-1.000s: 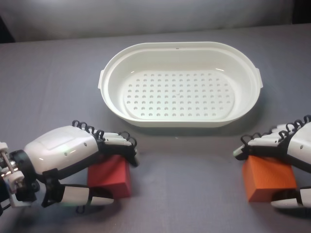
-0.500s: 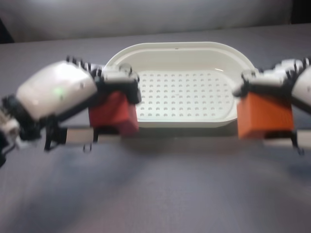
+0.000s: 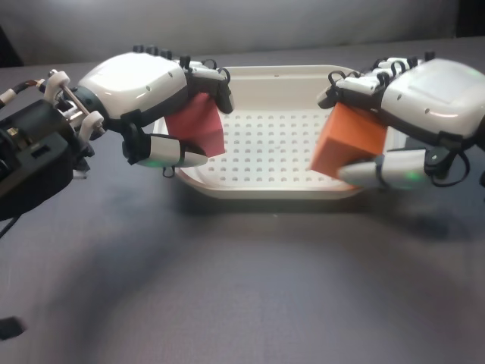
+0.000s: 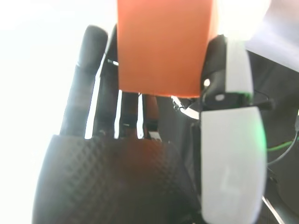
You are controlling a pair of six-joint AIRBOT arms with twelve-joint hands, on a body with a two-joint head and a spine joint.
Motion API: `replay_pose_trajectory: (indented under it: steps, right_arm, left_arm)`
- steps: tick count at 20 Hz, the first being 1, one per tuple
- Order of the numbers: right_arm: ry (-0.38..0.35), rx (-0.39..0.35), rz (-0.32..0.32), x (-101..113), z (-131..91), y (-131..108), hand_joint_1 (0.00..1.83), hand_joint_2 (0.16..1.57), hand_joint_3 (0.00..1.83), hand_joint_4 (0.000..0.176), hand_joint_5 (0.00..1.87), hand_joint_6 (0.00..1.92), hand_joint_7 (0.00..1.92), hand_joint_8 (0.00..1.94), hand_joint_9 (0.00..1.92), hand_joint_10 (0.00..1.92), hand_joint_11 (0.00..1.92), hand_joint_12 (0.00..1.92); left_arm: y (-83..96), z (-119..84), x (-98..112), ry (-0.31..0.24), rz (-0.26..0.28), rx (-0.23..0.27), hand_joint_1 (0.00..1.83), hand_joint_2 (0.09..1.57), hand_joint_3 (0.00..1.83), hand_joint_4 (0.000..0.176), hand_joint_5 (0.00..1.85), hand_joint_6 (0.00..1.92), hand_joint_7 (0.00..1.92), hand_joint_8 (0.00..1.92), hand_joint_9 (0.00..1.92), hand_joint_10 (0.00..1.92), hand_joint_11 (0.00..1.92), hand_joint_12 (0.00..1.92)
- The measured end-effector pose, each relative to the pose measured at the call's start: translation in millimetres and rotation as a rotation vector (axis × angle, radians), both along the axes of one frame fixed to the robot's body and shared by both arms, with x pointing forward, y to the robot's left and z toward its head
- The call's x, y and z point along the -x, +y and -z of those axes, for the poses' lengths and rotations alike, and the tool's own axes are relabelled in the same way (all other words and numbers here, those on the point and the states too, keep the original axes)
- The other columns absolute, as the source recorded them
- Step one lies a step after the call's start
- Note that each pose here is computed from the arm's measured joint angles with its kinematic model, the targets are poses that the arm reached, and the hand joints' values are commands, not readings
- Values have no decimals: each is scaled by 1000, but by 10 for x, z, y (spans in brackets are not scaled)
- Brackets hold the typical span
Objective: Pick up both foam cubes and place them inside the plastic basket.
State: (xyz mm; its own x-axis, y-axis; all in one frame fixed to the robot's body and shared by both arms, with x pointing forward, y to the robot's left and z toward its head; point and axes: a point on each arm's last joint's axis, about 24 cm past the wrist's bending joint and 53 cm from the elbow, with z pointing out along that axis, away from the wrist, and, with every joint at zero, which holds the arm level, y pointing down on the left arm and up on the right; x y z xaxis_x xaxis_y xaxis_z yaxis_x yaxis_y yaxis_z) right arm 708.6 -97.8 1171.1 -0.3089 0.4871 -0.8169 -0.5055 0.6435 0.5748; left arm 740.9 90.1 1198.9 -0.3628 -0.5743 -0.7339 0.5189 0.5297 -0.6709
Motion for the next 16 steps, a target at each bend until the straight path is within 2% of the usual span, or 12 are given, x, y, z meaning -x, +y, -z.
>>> replay_pose_trajectory:
  steps: [1, 2, 3, 5, 6, 7, 9, 11, 12, 14, 15, 16]
  right_arm:
    - [0, -4, 2, -4, -5, -6, 1, 1226, 1, 77, 0, 6, 3, 6, 0, 21, 0, 108]
    - [-4, -11, 4, -7, -23, -10, 0, 1213, 0, 97, 0, 0, 0, 0, 0, 3, 0, 21]
    - [-7, -14, 5, -7, -34, -11, 0, 1197, 0, 116, 0, 0, 0, 0, 0, 0, 0, 3]
    - [5, -14, 9, -14, -11, -19, 0, 1185, 0, 117, 0, 0, 0, 0, 0, 0, 0, 0]
    - [5, -15, 10, -13, -12, -19, 0, 1183, 0, 113, 0, 0, 0, 0, 0, 0, 0, 0]
    - [11, -24, 10, 6, -22, -19, 5, 1184, 0, 109, 0, 0, 0, 0, 0, 0, 0, 0]
    - [-1, -41, 6, 73, -105, -34, 2, 1184, 0, 117, 0, 0, 0, 0, 0, 0, 0, 0]
    - [-35, -59, 5, 172, -228, -116, 0, 1183, 0, 138, 0, 0, 0, 0, 0, 0, 0, 0]
    - [-60, -80, 10, 272, -297, -202, 12, 1204, 0, 144, 0, 0, 0, 0, 0, 0, 0, 0]
    - [-87, -94, 12, 461, -339, -338, 72, 1210, 2, 153, 0, 0, 0, 0, 0, 0, 0, 0]
    - [-101, -108, 16, 597, -355, -427, 89, 1227, 9, 144, 0, 0, 0, 0, 0, 0, 0, 0]
    - [-113, -119, 24, 678, -373, -501, 117, 1230, 8, 128, 0, 0, 0, 0, 0, 0, 0, 0]
  left_arm:
    - [-3, 5, 4, -1, 2, -2, 846, 1141, 0, 9, 126, 132, 129, 108, 51, 812, 10, 1711]
    - [-8, -1, 7, -3, 3, 0, 814, 1123, 0, 63, 79, 72, 39, 29, 9, 462, 1, 1622]
    - [-8, -3, 10, -6, 4, 1, 774, 1102, 0, 90, 37, 36, 7, 5, 1, 127, 0, 1475]
    - [-10, 16, 39, -9, 2, 0, 709, 1056, 0, 125, 1, 0, 0, 0, 0, 4, 0, 1249]
    - [-1, 30, 58, -7, 3, -5, 684, 1035, 0, 128, 0, 0, 0, 0, 0, 0, 0, 1174]
    - [15, 43, 91, -8, 5, -2, 672, 1029, 1, 132, 0, 0, 0, 0, 0, 0, 0, 949]
    - [152, 44, 164, -7, -6, 16, 647, 1060, 4, 136, 0, 0, 0, 0, 0, 0, 0, 91]
    - [297, -29, 256, -29, -14, 48, 596, 1101, 17, 128, 0, 0, 0, 0, 0, 0, 0, 3]
    - [384, -59, 335, -43, -17, 72, 570, 1130, 26, 109, 0, 0, 0, 0, 0, 0, 0, 0]
    - [490, -91, 483, -61, -17, 115, 488, 1197, 43, 102, 0, 0, 0, 0, 0, 0, 36, 17]
    - [541, -85, 598, -69, -13, 142, 467, 1244, 23, 91, 0, 0, 0, 0, 0, 0, 6, 156]
    - [571, -86, 673, -73, -11, 164, 453, 1276, 6, 92, 0, 0, 0, 0, 0, 0, 0, 281]
